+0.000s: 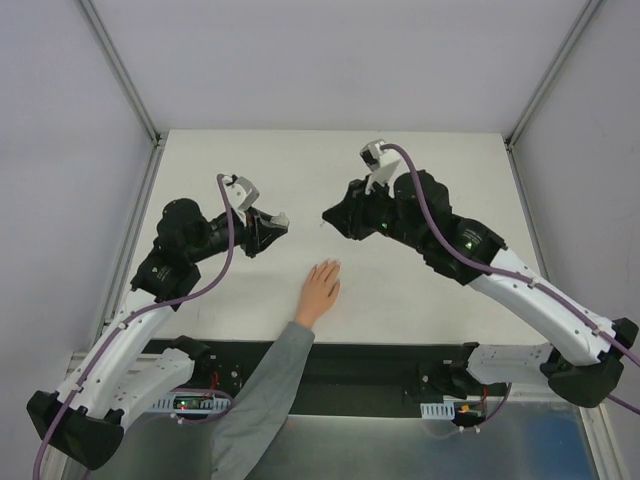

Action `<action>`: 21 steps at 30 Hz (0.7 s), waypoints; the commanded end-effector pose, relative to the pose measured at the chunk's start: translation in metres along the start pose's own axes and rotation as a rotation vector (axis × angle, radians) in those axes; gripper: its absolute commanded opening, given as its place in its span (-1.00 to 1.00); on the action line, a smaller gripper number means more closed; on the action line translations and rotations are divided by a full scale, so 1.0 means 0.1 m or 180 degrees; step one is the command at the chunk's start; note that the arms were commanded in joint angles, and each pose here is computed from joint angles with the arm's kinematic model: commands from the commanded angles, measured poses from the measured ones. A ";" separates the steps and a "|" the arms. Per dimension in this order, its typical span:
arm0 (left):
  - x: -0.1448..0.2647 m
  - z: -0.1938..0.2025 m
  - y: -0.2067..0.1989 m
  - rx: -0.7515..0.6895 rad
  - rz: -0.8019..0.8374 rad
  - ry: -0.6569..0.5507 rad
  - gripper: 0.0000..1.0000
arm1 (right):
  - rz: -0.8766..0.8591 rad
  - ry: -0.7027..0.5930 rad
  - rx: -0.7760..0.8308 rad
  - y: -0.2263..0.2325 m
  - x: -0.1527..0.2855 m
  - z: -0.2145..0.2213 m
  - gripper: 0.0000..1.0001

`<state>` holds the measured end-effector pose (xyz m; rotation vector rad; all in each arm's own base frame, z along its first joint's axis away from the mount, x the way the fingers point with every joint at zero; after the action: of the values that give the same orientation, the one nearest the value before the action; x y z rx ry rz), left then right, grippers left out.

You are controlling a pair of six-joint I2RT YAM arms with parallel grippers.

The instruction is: Paint the nails

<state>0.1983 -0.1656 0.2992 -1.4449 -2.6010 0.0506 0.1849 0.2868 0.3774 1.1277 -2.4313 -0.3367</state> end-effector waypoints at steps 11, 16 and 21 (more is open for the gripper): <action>-0.54 -0.32 0.44 0.0018 -0.0292 -0.0306 -1.00 | 0.0539 -0.0284 -0.0379 -1.32 -0.50 1.21 -0.99; -0.66 -0.11 0.47 0.0075 -0.0137 -0.0195 -1.00 | 0.0470 -0.0276 -0.0466 -1.50 -0.66 1.60 -0.99; -0.71 -0.06 0.47 0.0174 -0.0081 -0.0127 -1.00 | 0.0452 -0.0153 -0.0651 -1.54 -0.72 1.90 -0.99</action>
<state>0.2764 -0.1915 0.2697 -1.2890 -2.5958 0.1129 0.2285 0.2308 0.1109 0.7398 -2.3709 -0.3844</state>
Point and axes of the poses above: each gripper's point midway between its finger pads, its own x axis back along the fingers, its own y axis along the line the jaws close on, z = x × y, the point moved 5 cm from there along x, back along the fingers, and after that the axes turned 2 degrees about -x, right-handed, at the moved point
